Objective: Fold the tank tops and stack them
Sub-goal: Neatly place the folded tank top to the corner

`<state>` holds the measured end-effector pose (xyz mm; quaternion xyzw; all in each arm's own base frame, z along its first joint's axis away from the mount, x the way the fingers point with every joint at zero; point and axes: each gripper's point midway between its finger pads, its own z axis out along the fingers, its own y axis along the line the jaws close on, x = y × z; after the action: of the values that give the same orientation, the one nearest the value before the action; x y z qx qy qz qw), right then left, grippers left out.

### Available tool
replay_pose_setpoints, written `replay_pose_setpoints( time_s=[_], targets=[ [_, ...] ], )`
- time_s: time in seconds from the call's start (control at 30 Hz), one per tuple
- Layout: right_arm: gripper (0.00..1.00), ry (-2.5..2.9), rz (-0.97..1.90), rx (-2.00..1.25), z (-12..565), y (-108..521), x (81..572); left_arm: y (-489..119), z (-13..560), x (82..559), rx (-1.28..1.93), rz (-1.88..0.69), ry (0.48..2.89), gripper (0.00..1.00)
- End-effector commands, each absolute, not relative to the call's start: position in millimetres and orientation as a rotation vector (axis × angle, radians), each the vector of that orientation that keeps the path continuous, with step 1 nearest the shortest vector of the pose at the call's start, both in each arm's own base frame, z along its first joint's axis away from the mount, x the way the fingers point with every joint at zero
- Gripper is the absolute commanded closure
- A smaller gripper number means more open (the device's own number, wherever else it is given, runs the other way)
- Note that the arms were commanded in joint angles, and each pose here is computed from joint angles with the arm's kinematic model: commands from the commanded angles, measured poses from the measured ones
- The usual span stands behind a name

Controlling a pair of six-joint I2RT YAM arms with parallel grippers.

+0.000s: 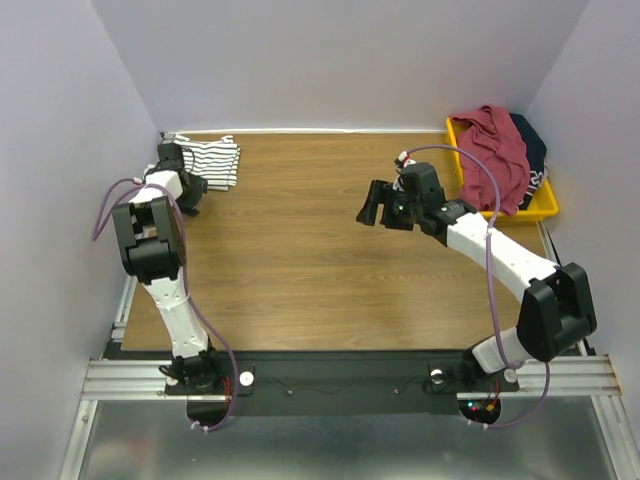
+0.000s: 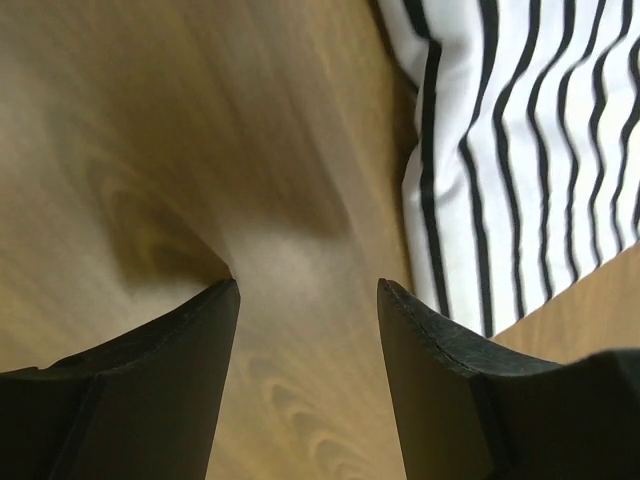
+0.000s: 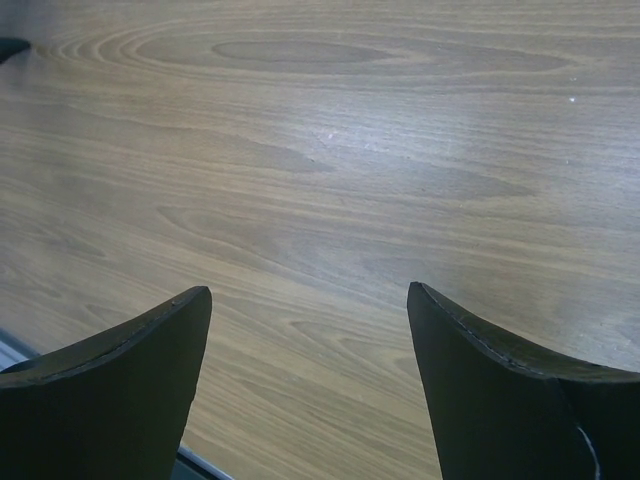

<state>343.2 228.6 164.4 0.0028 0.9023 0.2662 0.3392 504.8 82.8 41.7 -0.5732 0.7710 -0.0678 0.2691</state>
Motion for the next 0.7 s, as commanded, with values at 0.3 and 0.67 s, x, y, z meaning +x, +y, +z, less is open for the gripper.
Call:
replay_pose_setpoints(
  time_s=[0.3, 0.67],
  targets=[
    [0.12, 2.235, 0.681, 0.042, 199.8, 223.3, 350.4, -66.2, 163.6, 447.4, -0.839, -0.408, 2.162, 0.31],
    [0.09, 2.161, 0.636, 0.113, 217.3, 201.7, 337.7, -205.0, 240.9, 362.8, -0.244, -0.541, 2.116, 0.31]
  ],
)
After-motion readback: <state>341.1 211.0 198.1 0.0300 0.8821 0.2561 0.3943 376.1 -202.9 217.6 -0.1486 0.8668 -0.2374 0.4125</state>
